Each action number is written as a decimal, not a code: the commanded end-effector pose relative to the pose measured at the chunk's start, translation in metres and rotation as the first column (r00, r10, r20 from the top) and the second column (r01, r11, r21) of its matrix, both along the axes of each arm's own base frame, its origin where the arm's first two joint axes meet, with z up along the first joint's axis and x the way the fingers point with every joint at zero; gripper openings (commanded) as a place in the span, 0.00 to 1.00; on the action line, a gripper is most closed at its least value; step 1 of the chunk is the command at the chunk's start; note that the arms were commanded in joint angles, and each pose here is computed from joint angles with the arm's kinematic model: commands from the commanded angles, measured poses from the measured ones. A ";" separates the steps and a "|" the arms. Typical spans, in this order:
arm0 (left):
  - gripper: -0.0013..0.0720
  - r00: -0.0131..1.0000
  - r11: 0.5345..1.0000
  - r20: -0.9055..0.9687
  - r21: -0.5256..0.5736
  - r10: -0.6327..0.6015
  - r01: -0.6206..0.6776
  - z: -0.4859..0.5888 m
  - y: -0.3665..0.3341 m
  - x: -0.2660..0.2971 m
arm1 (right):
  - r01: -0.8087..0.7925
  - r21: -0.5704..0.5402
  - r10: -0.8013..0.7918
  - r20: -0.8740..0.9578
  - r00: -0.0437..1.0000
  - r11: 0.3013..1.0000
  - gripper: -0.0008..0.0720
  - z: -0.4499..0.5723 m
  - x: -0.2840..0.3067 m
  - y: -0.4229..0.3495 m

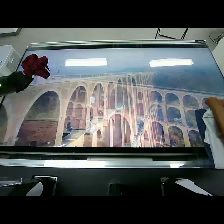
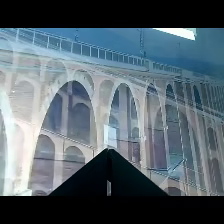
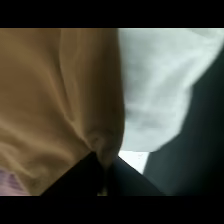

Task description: Fold the clothes and pants, and hang the long-sleeved shirts on hangers.

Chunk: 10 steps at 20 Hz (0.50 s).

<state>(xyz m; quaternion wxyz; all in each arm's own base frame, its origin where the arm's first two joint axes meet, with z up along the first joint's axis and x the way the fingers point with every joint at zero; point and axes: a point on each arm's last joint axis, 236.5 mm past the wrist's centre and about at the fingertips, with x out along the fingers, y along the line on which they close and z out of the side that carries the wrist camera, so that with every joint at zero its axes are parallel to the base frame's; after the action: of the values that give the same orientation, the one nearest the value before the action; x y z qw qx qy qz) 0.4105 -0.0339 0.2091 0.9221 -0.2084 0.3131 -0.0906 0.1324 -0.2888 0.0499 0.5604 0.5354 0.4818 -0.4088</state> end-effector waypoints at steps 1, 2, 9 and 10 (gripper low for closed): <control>0.04 1.000 1.000 0.004 -0.022 -0.006 0.006 0.002 -0.004 0.000 | -0.002 0.028 0.006 -0.134 0.991 1.000 0.07 -0.047 -0.034 0.012; 0.04 1.000 0.999 0.006 -0.032 -0.009 0.009 0.003 -0.006 0.000 | 0.001 0.006 0.000 -0.126 0.992 1.000 0.29 -0.049 -0.032 0.007; 0.04 0.998 0.991 0.062 0.135 0.009 -0.018 0.029 0.012 0.018 | -0.115 -0.599 0.359 0.305 0.882 0.792 0.96 0.135 0.133 -0.065; 0.04 0.999 0.971 0.016 0.234 0.046 -0.049 0.024 0.026 0.024 | -0.164 -0.700 0.489 0.293 0.822 0.695 0.95 0.175 0.176 -0.047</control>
<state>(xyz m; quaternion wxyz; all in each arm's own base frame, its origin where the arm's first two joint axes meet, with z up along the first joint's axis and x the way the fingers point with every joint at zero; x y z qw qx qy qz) 0.4242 -0.0334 0.2331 0.9349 -0.1813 0.2919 -0.0889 0.2162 -0.3416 0.1170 0.7460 0.4102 0.3664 -0.3754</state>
